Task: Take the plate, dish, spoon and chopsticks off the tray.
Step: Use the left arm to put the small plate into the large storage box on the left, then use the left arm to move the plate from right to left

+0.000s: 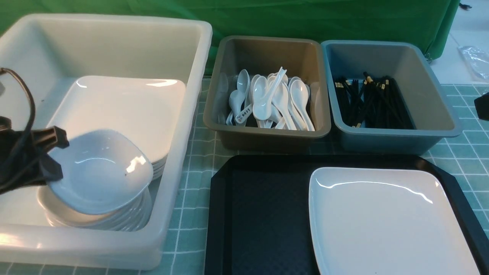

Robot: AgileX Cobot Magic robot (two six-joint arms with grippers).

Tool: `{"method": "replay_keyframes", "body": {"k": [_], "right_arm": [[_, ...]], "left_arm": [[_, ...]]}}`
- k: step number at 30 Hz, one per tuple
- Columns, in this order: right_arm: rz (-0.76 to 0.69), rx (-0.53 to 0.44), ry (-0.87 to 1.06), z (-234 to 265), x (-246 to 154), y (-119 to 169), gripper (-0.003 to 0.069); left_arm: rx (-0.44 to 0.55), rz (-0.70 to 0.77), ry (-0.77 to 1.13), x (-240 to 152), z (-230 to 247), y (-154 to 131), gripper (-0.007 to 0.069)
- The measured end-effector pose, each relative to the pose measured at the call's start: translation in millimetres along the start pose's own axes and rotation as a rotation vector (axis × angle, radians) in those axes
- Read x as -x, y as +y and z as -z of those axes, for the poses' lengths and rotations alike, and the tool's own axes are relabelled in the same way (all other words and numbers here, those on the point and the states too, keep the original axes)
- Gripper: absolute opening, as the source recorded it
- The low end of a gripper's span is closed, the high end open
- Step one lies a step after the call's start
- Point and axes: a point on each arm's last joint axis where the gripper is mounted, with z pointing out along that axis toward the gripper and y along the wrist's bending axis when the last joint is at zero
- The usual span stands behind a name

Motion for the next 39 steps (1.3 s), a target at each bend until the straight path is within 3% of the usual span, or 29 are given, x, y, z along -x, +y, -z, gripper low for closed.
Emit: {"method": "replay_keyframes", "body": {"k": [3, 4, 8, 13, 16, 17, 18, 19, 21, 23, 27, 31, 37, 39], "right_arm": [[0.000, 0.000, 0.001, 0.0, -0.1, 0.0, 0.0090], [0.000, 0.000, 0.001, 0.0, -0.1, 0.0, 0.0090], [0.000, 0.001, 0.007, -0.7, -1.1, 0.2, 0.0090], [0.002, 0.001, 0.012, -1.4, -1.8, 0.3, 0.0090], [0.002, 0.001, 0.013, -1.9, -2.1, 0.3, 0.0090], [0.002, 0.001, 0.010, -1.9, -1.8, 0.3, 0.0090], [0.002, 0.001, 0.009, -1.9, -1.8, 0.3, 0.0090], [0.002, 0.000, 0.002, -1.9, -1.2, 0.3, 0.0090], [0.002, 0.000, -0.006, -1.9, -0.4, 0.2, 0.0090], [0.002, -0.001, -0.010, -2.1, -0.2, 0.1, 0.0095], [-0.004, -0.002, -0.012, -2.1, 0.0, 0.1, 0.0109], [-0.005, -0.001, -0.007, -2.1, -0.5, 0.1, 0.0127], [-0.002, -0.006, 0.013, -2.1, -2.3, -0.3, 0.0144], [0.000, -0.008, 0.020, -2.1, -2.9, -0.5, 0.0148]], "left_arm": [[0.006, -0.012, 0.022, 0.1, 4.4, -1.0, 0.0220], [0.007, -0.015, 0.026, 0.5, 5.5, -1.4, 0.0230], [0.045, -0.085, 0.008, 11.7, 36.9, -7.9, 0.0433], [0.018, -0.118, -0.073, 22.3, 67.5, -18.8, 0.0467], [-0.116, -0.199, -0.130, 26.9, 83.5, -42.5, 0.0372], [-0.191, -0.223, -0.127, 24.7, 84.0, -56.8, 0.0293], [-0.202, -0.228, -0.125, 24.5, 83.5, -59.2, 0.0279], [-0.266, -0.254, -0.100, 20.4, 80.8, -73.3, 0.0181], [-0.334, -0.324, -0.040, 10.3, 71.1, -96.8, 0.0077], [-0.371, -0.413, 0.034, -1.5, 52.9, -122.2, 0.0027], [-0.402, -0.562, 0.175, -39.3, 14.5, -173.9, 0.0026], [-0.409, -0.663, 0.270, -79.9, -25.2, -213.0, 0.0095], [-0.385, -0.713, 0.369, -126.9, -79.9, -249.9, 0.0314], [-0.369, -0.733, 0.406, -141.2, -99.4, -259.6, 0.0419]]}}
